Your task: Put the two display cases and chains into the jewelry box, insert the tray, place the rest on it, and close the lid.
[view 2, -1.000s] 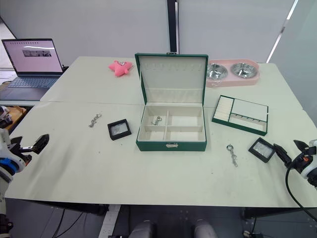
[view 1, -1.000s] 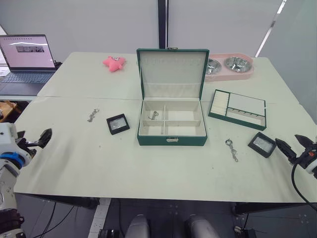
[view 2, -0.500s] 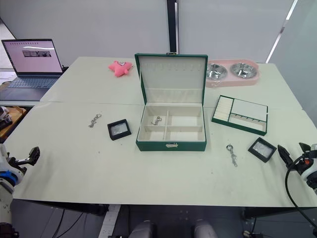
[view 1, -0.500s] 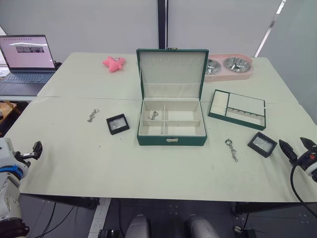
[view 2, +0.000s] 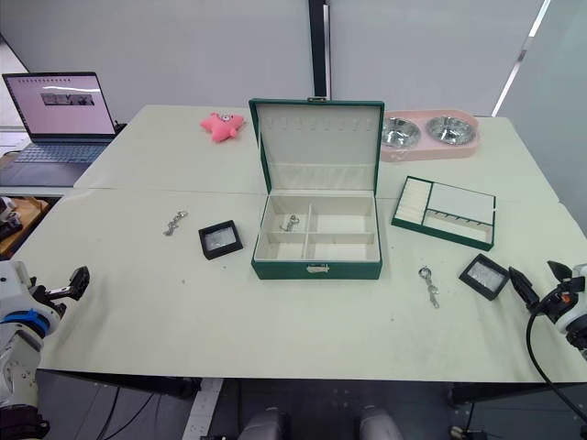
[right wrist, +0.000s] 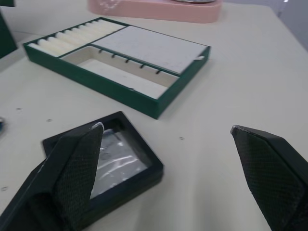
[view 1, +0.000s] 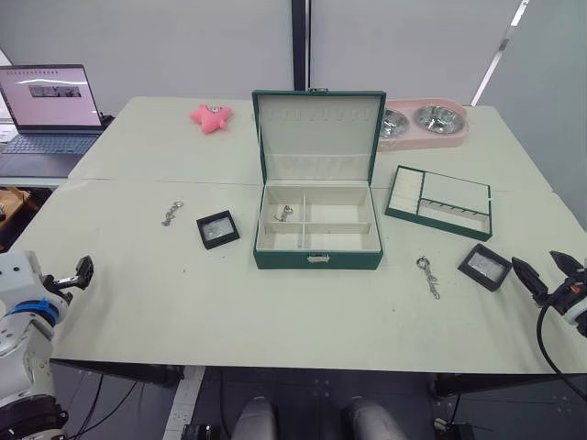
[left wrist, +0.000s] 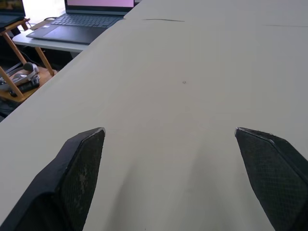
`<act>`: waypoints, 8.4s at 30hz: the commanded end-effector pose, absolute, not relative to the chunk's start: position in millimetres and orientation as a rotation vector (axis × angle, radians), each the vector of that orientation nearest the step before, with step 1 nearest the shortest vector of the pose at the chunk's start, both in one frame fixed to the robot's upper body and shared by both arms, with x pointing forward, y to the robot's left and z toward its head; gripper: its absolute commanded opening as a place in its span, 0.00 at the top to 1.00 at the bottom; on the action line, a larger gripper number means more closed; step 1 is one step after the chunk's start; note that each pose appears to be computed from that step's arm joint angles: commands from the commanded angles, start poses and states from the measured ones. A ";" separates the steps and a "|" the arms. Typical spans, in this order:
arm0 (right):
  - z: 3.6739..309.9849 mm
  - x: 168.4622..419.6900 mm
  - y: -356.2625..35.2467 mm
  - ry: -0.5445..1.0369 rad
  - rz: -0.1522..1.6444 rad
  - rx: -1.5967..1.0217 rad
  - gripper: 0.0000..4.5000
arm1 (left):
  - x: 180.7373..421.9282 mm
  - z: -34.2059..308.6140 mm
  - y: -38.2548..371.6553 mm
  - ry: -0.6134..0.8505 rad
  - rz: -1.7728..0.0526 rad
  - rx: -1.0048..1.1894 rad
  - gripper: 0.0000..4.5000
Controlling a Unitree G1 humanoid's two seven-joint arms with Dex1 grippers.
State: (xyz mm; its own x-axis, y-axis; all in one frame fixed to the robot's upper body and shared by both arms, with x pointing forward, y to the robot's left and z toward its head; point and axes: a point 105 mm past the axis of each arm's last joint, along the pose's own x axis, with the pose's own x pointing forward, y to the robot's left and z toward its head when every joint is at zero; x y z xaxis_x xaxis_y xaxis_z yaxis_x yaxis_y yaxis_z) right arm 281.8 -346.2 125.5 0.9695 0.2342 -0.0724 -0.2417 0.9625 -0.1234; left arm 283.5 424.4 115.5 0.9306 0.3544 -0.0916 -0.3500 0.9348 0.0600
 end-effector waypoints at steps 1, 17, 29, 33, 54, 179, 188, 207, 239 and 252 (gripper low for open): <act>156.0 284.4 -310.2 0.010 0.416 -0.167 0.00 | 289.5 130.8 417.3 0.054 0.338 0.051 0.01; 202.0 294.0 -102.5 -0.061 1.121 -0.188 0.00 | 360.1 141.5 328.1 0.027 0.150 0.025 0.01; 210.4 316.8 -66.0 -0.105 1.153 -0.177 0.00 | 392.0 138.4 329.5 0.097 0.072 0.035 0.01; 213.9 318.9 -62.6 -0.118 1.155 -0.173 0.00 | 405.5 137.8 329.8 0.124 0.029 0.033 0.01; 214.6 315.3 -66.9 -0.108 1.131 -0.156 0.00 | 415.6 119.3 338.9 0.234 0.031 0.036 0.01; 210.8 286.0 -118.5 -0.082 1.012 -0.207 0.00 | 337.9 208.0 127.5 0.105 -1.044 0.126 0.01; 192.1 287.4 -188.0 -0.017 0.798 -0.122 0.00 | 312.3 240.2 179.5 0.047 -0.932 -0.090 0.01; 132.4 294.8 -335.6 -0.023 0.184 -0.105 0.00 | 282.2 152.3 367.4 0.130 0.070 0.025 0.01; 94.7 281.9 -409.1 -0.095 -0.337 -0.137 0.00 | 276.0 92.7 416.4 0.049 0.603 0.033 0.01; 98.7 286.6 -405.4 -0.111 -0.312 -0.127 0.00 | 282.3 98.1 409.9 0.035 0.572 0.034 0.01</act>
State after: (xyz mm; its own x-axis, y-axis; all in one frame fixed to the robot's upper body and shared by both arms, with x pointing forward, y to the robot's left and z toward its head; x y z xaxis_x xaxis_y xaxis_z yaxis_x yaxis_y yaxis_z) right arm 286.7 -399.1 78.4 0.9530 -0.2957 0.0652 0.3008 0.9494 -0.0899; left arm 278.1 411.7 79.5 0.8289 0.5522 -0.0899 -0.5514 0.8335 0.0354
